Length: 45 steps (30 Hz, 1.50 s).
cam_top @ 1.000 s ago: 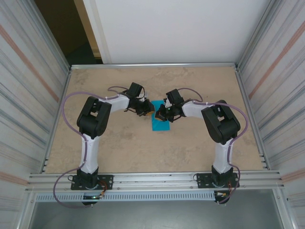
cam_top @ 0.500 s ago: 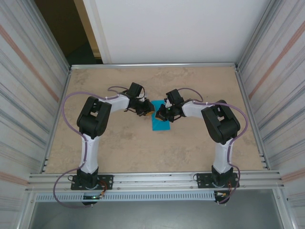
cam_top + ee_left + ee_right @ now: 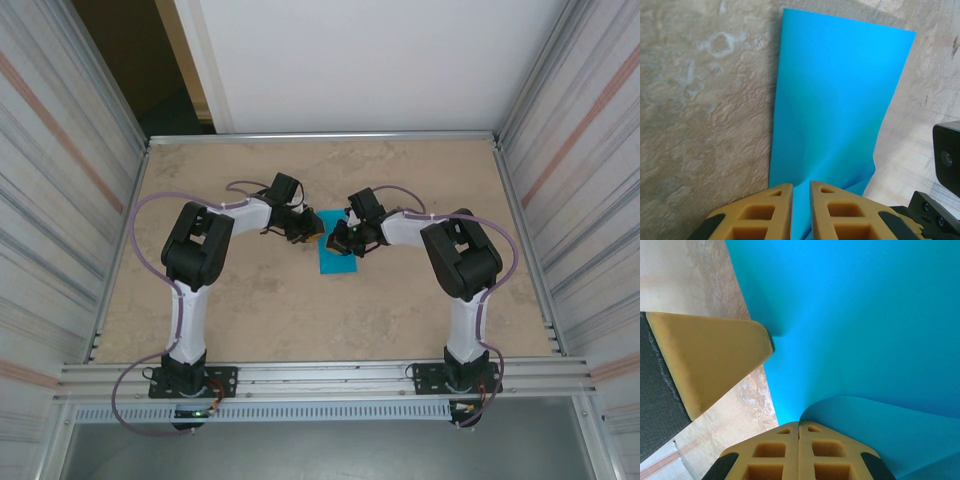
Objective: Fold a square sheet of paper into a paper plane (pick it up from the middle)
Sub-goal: Fold the triangle a second time at the center of the table.
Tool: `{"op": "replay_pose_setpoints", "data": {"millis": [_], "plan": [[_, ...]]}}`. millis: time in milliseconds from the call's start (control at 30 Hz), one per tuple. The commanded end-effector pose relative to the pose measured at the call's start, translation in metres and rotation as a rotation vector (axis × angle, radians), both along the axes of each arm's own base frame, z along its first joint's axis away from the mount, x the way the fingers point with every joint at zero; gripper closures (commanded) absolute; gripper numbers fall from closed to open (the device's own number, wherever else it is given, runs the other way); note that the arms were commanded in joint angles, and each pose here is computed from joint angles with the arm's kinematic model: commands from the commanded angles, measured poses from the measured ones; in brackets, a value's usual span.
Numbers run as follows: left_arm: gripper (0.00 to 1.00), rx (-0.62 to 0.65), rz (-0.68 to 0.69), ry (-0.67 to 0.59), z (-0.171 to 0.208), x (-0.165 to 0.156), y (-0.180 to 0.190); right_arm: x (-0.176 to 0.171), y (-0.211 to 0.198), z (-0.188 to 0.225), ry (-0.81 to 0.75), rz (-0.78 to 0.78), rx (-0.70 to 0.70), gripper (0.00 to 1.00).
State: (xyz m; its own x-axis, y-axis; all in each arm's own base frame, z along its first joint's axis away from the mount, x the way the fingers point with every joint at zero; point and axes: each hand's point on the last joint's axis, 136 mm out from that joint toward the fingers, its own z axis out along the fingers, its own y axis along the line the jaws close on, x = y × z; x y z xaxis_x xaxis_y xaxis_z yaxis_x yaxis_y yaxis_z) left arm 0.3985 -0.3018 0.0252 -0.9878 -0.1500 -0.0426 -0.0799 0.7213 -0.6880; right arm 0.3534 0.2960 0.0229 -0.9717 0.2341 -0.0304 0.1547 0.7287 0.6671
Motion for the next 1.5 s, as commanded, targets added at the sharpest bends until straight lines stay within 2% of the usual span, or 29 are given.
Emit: {"op": "replay_pose_setpoints", "data": {"millis": [0,1467], "plan": [[0.82,0.03,0.001,0.037,-0.014,-0.008,0.003,0.004,-0.01,-0.009,0.031,-0.051,-0.028,1.0],[0.82,0.025,-0.004,0.038,-0.013,-0.009,0.003,-0.001,0.0,-0.013,0.039,0.009,-0.019,1.0]]}}
